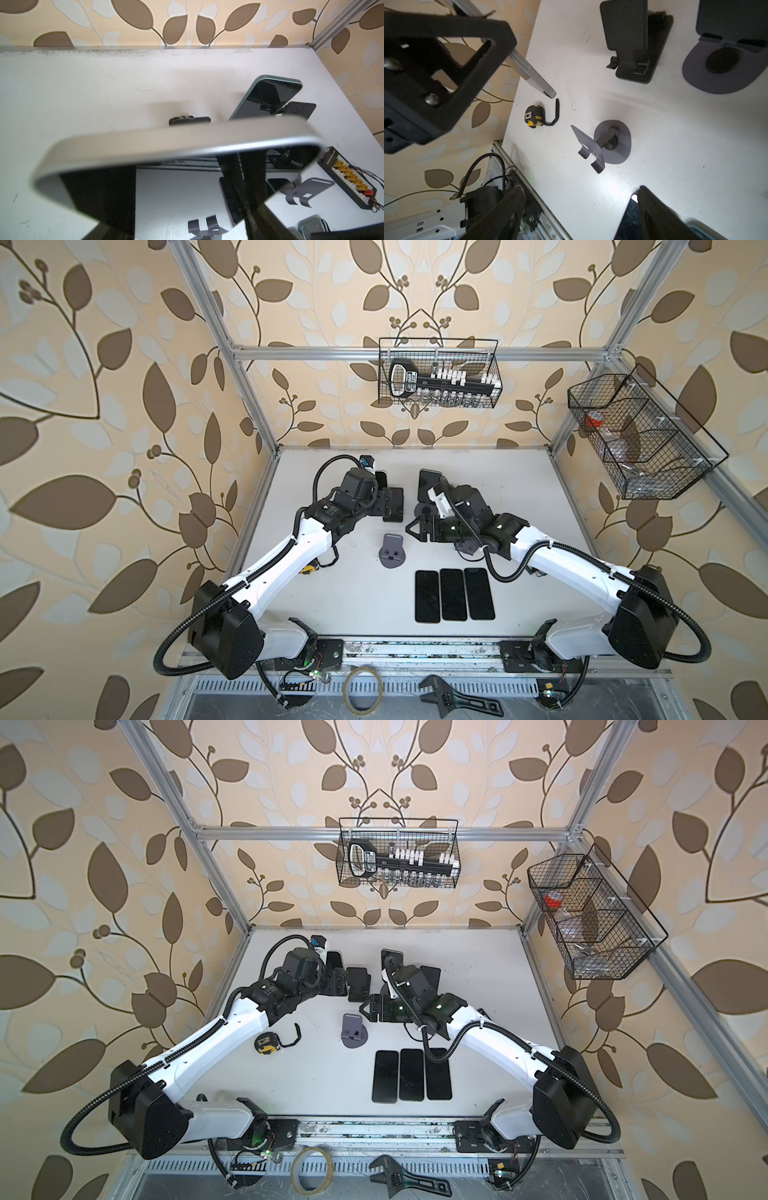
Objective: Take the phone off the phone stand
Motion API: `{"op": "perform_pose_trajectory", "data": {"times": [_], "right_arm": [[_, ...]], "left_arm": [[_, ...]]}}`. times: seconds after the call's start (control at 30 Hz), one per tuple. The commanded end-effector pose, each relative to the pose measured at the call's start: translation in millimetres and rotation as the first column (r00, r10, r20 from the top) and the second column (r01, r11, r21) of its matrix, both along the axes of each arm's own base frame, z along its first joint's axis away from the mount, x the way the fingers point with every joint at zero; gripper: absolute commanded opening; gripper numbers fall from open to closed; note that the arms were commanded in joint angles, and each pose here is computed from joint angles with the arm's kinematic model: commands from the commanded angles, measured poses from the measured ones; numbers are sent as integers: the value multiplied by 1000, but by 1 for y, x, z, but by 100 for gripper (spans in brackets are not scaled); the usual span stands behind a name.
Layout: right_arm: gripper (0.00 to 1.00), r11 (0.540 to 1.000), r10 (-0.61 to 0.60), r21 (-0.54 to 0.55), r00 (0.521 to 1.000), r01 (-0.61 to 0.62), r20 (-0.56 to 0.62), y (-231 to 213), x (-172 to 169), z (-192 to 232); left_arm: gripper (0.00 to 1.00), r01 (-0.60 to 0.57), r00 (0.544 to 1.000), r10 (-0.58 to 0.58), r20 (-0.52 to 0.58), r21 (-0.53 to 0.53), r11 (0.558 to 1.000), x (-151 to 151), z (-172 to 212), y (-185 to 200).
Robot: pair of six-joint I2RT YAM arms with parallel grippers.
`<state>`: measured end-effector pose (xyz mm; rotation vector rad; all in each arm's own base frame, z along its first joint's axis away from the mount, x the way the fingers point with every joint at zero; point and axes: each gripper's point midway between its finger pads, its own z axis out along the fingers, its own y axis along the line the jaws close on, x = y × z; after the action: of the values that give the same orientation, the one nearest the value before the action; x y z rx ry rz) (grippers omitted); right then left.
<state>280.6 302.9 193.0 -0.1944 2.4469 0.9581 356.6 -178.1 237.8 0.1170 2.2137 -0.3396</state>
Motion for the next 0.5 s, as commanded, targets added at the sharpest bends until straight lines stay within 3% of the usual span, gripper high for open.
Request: {"op": "perform_pose_trajectory", "data": {"times": [0.0,0.47], "right_arm": [[86,999,-20,35,998,18,53,7,1,24],[85,999,4,49,995,-9,95,31,-18,35]], "left_arm": [[68,-3,998,5,58,-35,999,-9,25,6],[67,8,999,-6,32,-44,999,-47,22,24]]}}
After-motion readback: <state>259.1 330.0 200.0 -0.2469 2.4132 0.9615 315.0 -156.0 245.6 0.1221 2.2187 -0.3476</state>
